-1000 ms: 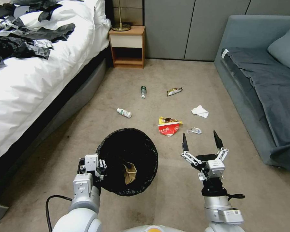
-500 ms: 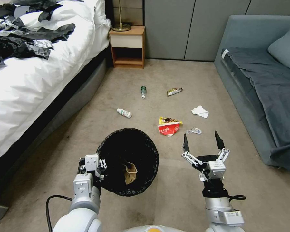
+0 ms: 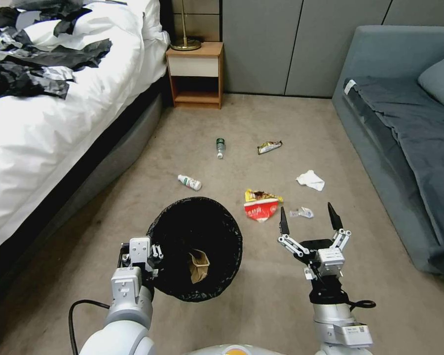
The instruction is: Pick up the trash bin, then pick up the garbage from the floor and place it into the trash bin.
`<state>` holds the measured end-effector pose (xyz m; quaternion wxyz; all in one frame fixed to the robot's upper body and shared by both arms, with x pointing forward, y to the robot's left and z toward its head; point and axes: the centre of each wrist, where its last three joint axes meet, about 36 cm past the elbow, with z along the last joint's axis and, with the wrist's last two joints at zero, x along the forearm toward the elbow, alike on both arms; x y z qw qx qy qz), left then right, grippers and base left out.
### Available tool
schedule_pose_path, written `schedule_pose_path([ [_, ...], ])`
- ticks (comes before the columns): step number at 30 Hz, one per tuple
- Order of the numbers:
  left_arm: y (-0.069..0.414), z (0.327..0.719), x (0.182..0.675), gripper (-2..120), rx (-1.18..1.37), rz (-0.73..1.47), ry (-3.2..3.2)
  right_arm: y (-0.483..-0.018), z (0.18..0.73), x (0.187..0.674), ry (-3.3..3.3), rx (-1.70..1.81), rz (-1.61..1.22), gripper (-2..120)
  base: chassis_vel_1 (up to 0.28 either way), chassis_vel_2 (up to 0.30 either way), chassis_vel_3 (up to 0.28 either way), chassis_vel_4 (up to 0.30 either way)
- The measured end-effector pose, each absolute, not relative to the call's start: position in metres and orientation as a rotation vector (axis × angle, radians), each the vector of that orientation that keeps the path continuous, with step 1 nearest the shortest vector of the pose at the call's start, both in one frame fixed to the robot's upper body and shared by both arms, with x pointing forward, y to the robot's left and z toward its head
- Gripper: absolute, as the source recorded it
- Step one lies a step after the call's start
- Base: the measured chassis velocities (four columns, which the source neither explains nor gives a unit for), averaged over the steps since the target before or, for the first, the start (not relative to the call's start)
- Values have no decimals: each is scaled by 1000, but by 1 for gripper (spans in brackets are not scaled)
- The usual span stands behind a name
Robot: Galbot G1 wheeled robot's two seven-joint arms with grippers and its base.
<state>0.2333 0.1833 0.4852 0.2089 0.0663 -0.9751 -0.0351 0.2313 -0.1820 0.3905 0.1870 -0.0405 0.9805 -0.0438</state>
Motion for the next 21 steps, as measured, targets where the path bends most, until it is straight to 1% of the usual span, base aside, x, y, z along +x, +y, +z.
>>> schedule_pose_path([
  [17,184,486,235,1,194,-93,-2715,-179,385,231,2757,-130,-130,100,-229,226,223,-230],
  [21,185,485,237,1,196,-93,-2719,-179,385,232,2747,-133,-120,100,-173,187,179,-171],
])
